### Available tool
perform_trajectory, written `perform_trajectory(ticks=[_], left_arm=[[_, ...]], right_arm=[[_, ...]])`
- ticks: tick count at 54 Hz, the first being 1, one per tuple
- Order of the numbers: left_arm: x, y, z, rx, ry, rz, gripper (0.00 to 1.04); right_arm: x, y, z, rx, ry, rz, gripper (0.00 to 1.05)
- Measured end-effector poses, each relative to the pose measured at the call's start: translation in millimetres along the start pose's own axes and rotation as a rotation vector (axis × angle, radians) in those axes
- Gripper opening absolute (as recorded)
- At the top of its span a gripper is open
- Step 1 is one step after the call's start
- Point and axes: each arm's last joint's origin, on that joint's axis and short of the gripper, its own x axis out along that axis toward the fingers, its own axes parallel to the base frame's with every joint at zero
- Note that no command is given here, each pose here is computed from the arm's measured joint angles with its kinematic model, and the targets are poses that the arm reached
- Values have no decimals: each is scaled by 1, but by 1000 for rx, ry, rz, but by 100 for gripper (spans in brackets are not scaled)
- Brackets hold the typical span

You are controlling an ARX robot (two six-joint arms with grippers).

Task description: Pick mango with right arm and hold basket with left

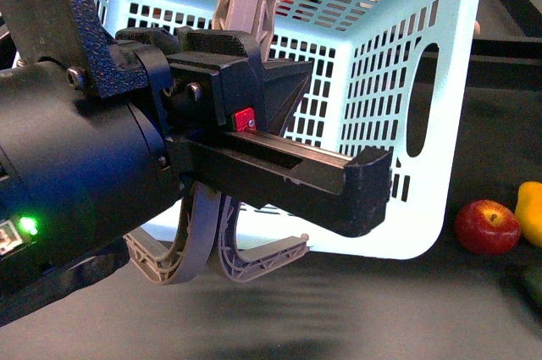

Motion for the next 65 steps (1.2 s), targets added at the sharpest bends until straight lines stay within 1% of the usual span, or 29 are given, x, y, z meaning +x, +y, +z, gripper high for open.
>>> perform_trajectory(ticks=[8,25,43,65], left_arm=[[0,0,0,0,1,-1,9],[0,0,0,0,0,0,9],[0,0,0,-1,1,-1,9],[0,0,0,-1,0,0,9]], right_arm=[[43,-12,-13,28,82,-68,97],[104,-22,-33,49,169,-137,97],[160,-18,-49,50,241,-167,97],[199,-16,-72,34,300,-200,97]])
